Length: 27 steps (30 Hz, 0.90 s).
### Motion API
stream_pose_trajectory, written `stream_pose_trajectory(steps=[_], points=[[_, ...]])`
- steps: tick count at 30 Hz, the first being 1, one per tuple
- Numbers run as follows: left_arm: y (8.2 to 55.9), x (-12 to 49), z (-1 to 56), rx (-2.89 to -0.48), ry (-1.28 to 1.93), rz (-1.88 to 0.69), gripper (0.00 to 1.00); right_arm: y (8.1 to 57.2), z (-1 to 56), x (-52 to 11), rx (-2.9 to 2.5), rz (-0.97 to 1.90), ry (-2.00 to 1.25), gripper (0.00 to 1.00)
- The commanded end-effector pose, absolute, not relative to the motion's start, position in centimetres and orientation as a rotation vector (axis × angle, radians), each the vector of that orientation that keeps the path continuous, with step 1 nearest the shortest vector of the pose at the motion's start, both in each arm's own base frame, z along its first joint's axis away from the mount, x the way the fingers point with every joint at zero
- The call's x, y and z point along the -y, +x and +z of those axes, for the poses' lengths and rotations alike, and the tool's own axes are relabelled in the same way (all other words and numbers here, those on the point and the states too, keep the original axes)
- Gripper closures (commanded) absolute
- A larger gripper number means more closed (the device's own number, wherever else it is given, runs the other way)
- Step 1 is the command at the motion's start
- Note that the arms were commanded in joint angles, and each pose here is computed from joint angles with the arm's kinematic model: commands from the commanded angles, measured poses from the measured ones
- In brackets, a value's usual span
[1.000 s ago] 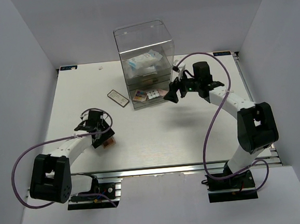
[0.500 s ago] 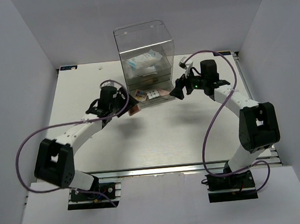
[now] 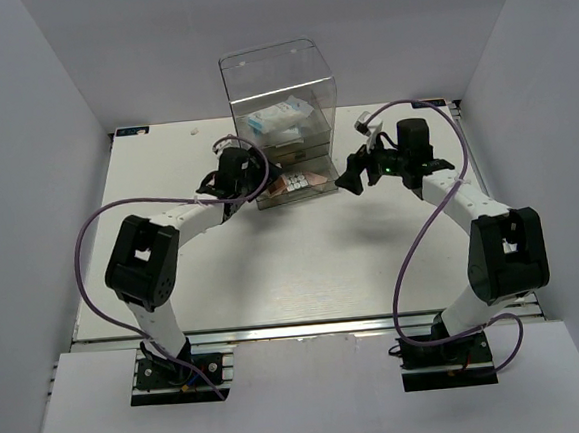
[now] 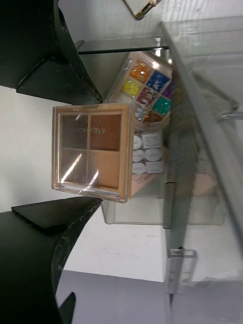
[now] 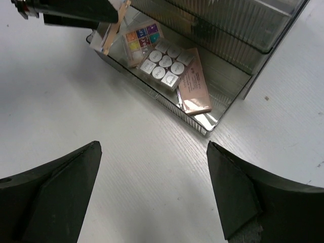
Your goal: Organize the makeup
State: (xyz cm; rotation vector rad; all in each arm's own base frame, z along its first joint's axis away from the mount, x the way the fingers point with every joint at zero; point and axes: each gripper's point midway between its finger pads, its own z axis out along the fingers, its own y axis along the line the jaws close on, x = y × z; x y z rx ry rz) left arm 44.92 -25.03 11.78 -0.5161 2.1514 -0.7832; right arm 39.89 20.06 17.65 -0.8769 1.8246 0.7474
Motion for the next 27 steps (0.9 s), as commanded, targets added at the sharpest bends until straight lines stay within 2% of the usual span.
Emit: stream_pose_trajectory(steps=[1,9,13,16,23,27], points=[[47.2,25.7,15.6,-1.998,-0.472,-0.789,0.81,39.6,19.0,-19.9,-1.772,0.752,-0.888,0.11],[47.7,25.4,14.4,-1.979,-0.429,-0.616,0.74,39.5,19.0,-19.8,-1.773,0.766,-0.884,0.11],[47.6,25.2,13.0,-2.013,-0.424,-0.553,0.58,39.5,19.0,-19.8,-1.772,0.768,-0.884,0.11],[47.4,25.2,12.1,-2.034,-0.423,-0.538,0.39,39.4,19.1,-19.8,-1.772,0.768,-0.884,0.11],[47.2,26.0,12.8,-2.032,-0.399,-0.565,0.22,39.1,19.1,-19.9,-1.77,0.775,-0.891,0.11],[46.8,26.6,14.3,-2.021,-0.375,-0.594,0.19,39.1,19.2,-19.8,-1.766,0.771,-0.895,0.11]])
